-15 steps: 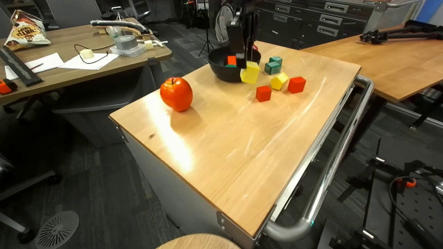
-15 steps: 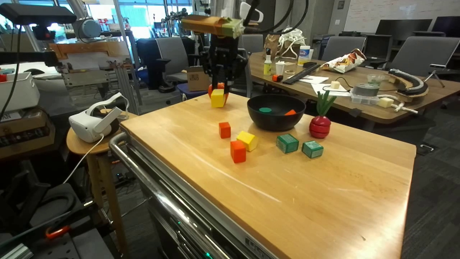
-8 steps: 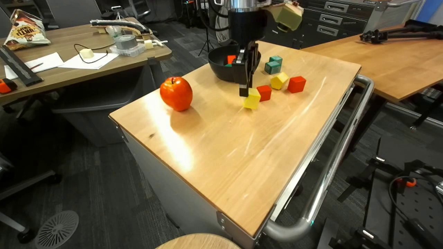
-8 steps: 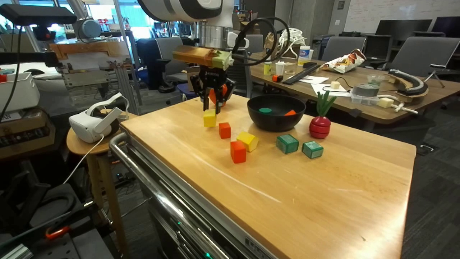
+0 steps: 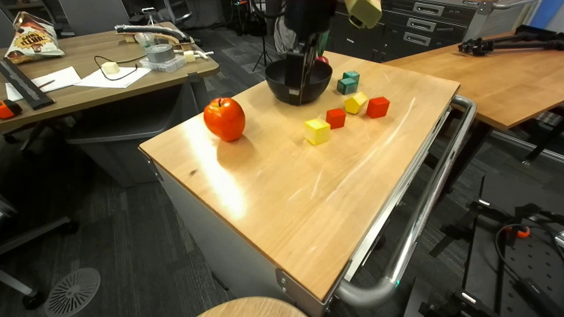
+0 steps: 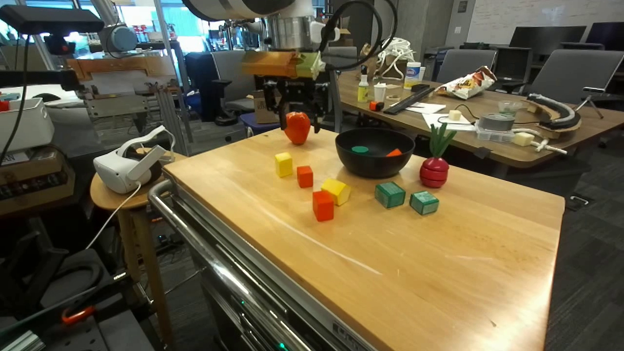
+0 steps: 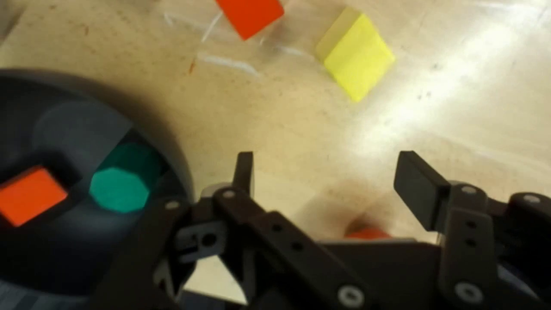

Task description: Take most of the objects from the bowl one at a time and put them on the table, then move the apple to the right, then take the block from the bowl and put it on the table

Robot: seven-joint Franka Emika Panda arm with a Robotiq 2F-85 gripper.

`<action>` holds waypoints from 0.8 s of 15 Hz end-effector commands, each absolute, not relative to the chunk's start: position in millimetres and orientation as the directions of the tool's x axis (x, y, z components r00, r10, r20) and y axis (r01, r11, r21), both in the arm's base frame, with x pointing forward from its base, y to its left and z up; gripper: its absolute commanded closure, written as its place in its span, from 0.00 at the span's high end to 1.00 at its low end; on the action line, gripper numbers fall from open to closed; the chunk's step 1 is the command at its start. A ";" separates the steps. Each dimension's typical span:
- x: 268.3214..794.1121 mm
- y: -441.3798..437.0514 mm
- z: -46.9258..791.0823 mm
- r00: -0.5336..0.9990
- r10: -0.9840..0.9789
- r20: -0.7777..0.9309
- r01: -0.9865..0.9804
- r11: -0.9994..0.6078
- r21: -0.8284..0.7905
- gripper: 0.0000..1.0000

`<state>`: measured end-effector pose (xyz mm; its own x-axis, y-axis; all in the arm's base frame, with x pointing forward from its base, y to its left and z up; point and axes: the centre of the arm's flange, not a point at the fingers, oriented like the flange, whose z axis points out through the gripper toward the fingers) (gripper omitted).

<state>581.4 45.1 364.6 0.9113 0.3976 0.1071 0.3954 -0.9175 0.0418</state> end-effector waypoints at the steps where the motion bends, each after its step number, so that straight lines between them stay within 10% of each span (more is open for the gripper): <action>1: 584.3 20.9 417.0 0.884 0.367 0.289 0.351 -0.930 0.107 1.00; 12: 656.8 -78.5 408.5 0.935 -0.116 0.336 -0.106 -0.993 -0.046 1.00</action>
